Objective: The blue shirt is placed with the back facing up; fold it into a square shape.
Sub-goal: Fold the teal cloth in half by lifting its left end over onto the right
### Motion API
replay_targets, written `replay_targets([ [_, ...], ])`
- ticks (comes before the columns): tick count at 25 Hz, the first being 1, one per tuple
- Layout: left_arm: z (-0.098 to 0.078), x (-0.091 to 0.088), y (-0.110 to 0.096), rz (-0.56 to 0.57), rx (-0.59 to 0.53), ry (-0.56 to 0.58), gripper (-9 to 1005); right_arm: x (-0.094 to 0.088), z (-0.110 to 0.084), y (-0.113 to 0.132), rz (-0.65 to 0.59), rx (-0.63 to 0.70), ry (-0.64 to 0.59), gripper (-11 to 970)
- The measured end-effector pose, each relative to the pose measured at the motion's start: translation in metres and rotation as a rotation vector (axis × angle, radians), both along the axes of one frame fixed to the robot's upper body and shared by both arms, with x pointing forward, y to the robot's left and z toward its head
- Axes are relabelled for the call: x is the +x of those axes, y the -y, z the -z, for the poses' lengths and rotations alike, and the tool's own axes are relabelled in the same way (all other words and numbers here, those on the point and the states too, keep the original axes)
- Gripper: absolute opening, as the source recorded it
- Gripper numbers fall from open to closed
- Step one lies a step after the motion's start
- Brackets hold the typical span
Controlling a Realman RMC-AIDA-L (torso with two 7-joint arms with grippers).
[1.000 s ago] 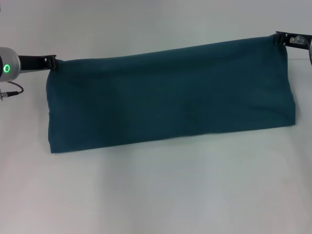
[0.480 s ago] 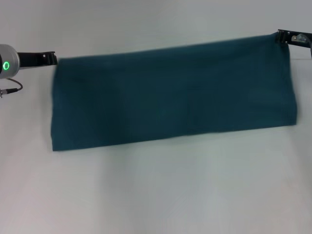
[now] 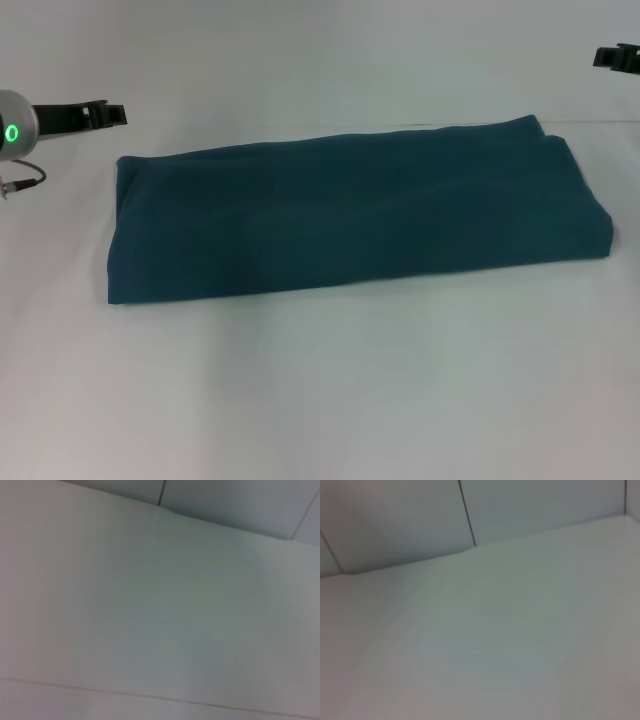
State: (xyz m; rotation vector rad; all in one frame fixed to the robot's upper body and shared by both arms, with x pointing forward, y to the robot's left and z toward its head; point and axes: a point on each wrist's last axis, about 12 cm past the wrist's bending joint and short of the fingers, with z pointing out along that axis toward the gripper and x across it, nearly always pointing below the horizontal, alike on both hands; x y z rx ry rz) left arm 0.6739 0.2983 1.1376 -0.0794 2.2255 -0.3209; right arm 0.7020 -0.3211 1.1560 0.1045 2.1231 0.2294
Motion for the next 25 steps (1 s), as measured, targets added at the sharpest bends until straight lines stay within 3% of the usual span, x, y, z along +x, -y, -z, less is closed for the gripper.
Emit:
replay_targets([
  [5, 0.001, -0.015, -0.012, -0.032, -0.194, 0.008, 459, -0.020, -0.004, 0.018, -0.081, 0.197, -0.039, 493],
  [6, 0.002, -0.024, -0.018, -0.021, -0.286, 0.011, 480, -0.037, 0.001, 0.023, -0.149, 0.297, -0.042, 518],
  [7, 0.002, -0.024, -0.018, -0.021, -0.286, 0.011, 516, -0.037, 0.001, 0.023, -0.149, 0.297, -0.042, 542],
  [10, 0.007, -0.051, -0.033, 0.016, -0.499, -0.008, 623, -0.065, 0.012, 0.034, -0.223, 0.433, -0.029, 595],
  [12, 0.010, -0.060, -0.038, 0.019, -0.554, -0.019, 695, -0.086, 0.022, 0.041, -0.245, 0.505, -0.024, 623],
  [18, 0.031, -0.113, -0.055, 0.015, -0.815, -0.114, 694, -0.137, 0.045, 0.054, -0.276, 0.682, 0.013, 734],
  [21, 0.042, -0.130, -0.059, -0.027, -0.888, -0.160, 693, -0.156, 0.053, 0.059, -0.271, 0.728, 0.013, 817],
  [25, 0.059, -0.145, -0.059, -0.100, -0.972, -0.225, 694, -0.160, 0.056, 0.059, -0.269, 0.734, 0.005, 820],
])
